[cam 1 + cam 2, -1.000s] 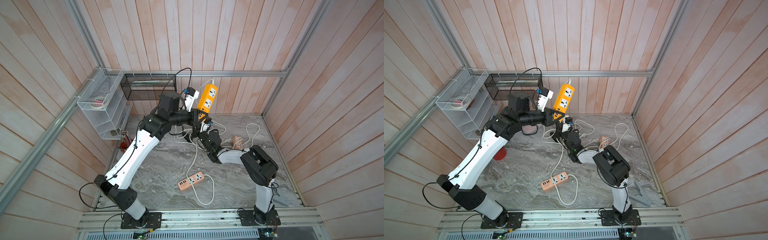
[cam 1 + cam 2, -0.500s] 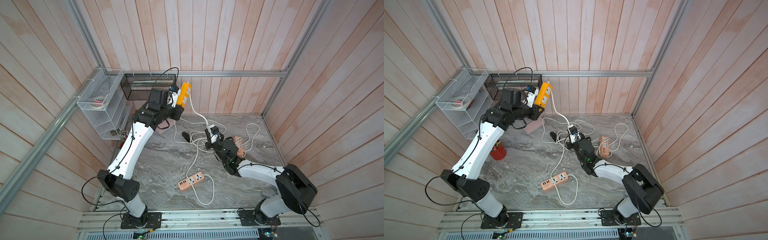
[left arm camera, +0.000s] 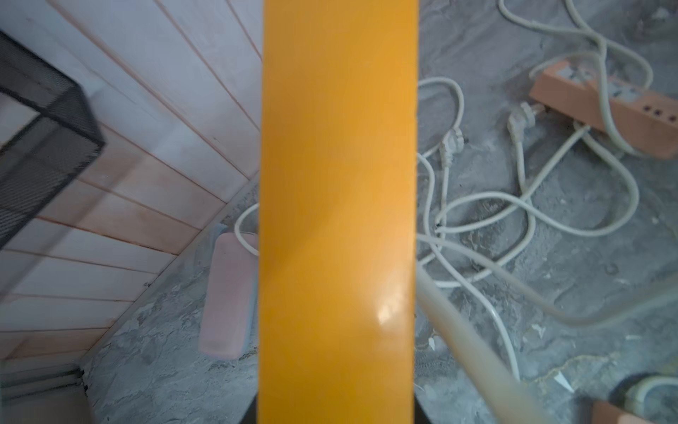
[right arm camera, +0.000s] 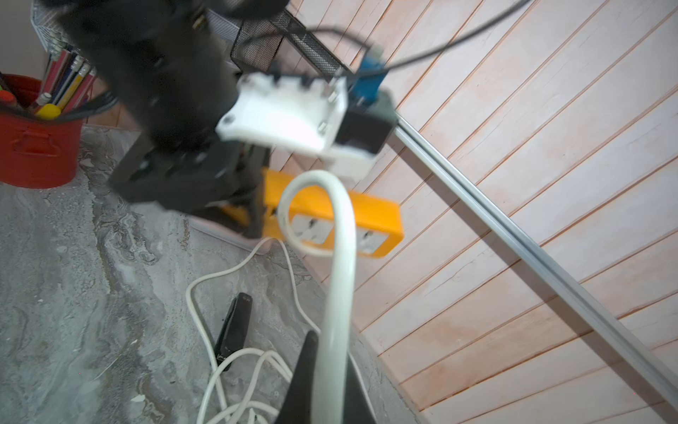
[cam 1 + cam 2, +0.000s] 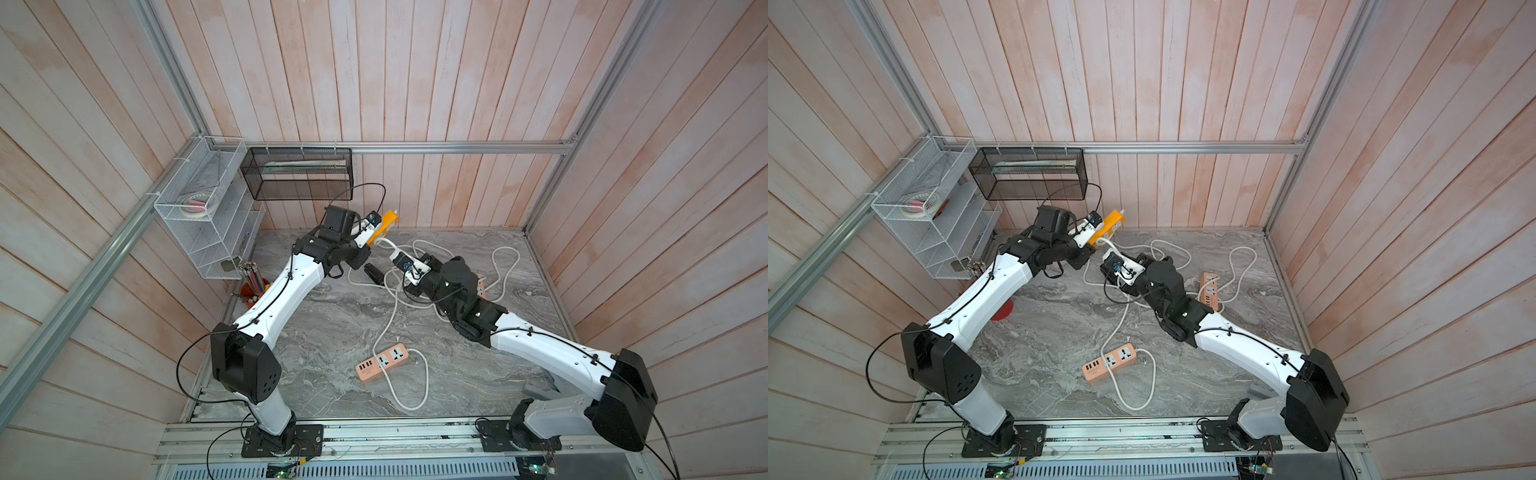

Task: Wrap the cord around the power strip
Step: Wrap the power cord around the power strip.

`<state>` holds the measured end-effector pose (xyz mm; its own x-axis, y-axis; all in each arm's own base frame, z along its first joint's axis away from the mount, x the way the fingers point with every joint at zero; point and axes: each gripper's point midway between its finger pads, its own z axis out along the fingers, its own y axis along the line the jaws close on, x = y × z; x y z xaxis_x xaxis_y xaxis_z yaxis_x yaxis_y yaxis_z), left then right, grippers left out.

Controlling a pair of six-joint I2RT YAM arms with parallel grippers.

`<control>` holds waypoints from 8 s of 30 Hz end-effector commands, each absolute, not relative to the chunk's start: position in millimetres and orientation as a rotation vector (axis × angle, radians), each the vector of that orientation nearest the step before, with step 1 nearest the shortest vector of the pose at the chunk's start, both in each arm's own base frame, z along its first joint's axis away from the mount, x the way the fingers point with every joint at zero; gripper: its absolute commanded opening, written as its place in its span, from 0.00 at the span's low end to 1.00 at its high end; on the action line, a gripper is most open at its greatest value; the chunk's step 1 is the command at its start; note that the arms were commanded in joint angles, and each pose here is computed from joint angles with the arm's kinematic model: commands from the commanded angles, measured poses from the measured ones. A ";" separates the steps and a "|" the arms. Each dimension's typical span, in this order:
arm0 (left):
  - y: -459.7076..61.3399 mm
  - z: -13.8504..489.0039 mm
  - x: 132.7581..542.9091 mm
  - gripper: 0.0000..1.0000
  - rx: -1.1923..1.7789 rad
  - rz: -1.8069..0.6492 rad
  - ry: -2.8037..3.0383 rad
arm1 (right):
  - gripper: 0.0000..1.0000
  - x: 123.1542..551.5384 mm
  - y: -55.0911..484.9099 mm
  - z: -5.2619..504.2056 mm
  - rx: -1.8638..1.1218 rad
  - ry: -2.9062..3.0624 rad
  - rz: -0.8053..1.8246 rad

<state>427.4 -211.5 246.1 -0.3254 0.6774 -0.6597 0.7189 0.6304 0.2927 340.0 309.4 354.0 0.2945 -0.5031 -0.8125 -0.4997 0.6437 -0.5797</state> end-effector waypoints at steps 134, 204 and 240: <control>-146.7 264.0 495.0 0.00 0.683 0.041 2.125 | 0.00 382.8 308.4 275.6 -1.012 1.418 -0.160; -167.5 419.8 471.8 0.00 0.520 -0.488 1.638 | 0.00 467.5 315.7 165.3 -0.795 1.700 0.074; -311.9 312.1 259.1 0.00 1.591 -1.000 1.392 | 0.15 526.2 275.8 365.9 -0.997 1.431 0.655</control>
